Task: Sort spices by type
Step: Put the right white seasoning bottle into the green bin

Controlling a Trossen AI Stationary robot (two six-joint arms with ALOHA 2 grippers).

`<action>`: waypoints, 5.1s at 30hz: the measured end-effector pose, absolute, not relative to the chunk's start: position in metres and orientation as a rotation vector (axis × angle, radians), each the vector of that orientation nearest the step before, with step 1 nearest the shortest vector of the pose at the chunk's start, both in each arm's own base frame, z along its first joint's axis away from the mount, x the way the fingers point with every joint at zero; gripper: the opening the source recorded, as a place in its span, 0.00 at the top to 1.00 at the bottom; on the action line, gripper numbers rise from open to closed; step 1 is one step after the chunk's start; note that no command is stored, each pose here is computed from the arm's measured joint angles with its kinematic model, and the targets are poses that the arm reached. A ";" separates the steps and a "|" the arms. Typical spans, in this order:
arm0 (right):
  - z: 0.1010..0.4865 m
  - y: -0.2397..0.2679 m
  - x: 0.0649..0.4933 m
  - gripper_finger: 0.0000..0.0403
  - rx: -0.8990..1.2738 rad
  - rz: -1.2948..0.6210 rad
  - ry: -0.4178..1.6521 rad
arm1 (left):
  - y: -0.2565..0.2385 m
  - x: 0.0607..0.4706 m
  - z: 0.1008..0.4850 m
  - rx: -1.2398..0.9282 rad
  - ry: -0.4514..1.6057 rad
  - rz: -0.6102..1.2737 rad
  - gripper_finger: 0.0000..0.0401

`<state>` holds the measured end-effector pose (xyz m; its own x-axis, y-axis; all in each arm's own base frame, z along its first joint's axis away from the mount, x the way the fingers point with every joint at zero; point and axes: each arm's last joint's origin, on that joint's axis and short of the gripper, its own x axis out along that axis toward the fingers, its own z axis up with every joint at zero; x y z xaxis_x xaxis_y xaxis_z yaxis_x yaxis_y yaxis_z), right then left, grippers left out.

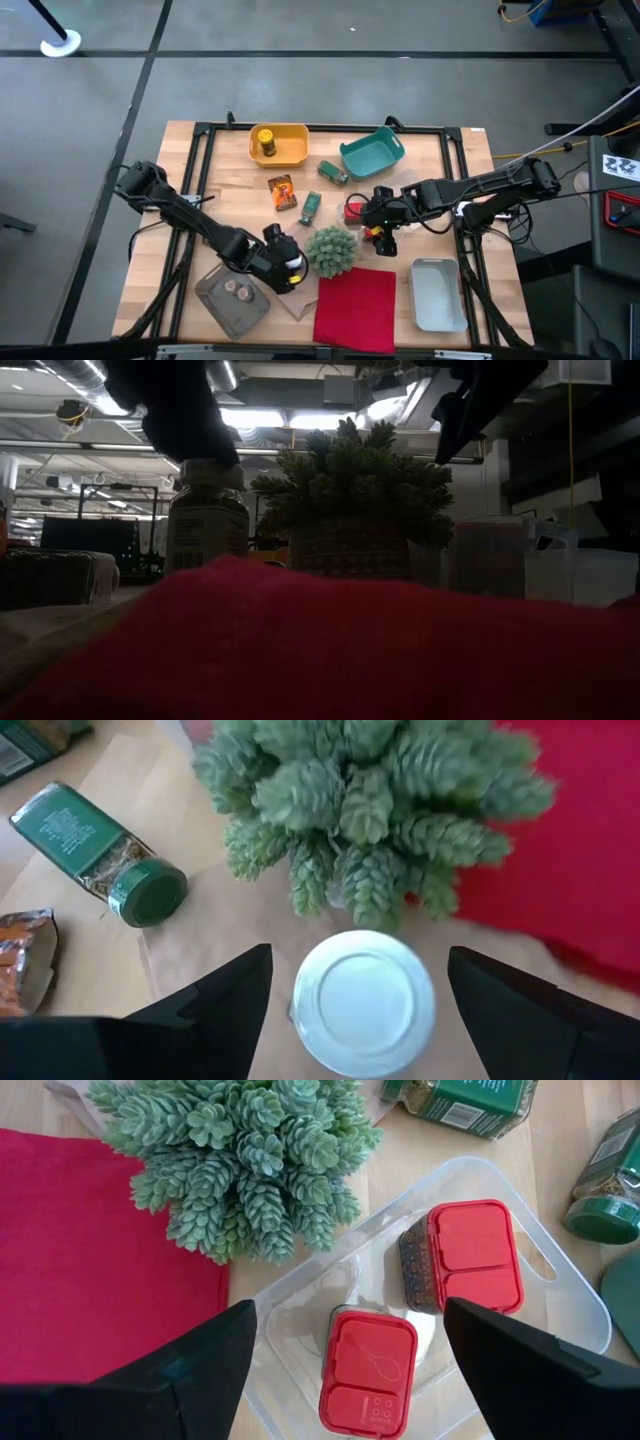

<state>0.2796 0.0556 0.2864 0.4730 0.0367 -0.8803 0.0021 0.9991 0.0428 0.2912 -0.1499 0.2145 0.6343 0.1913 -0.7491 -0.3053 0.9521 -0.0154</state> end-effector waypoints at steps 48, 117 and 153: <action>0.286 0.056 0.280 0.20 0.040 0.021 1.079 | -0.154 0.299 0.189 -0.170 0.892 0.329 0.41; 0.316 0.061 0.312 0.20 0.108 0.039 0.615 | -0.095 0.279 0.291 -0.245 0.578 0.305 0.41; 0.307 0.063 0.343 0.20 -0.013 -0.073 0.456 | -0.066 0.304 0.317 -0.272 0.294 0.315 0.41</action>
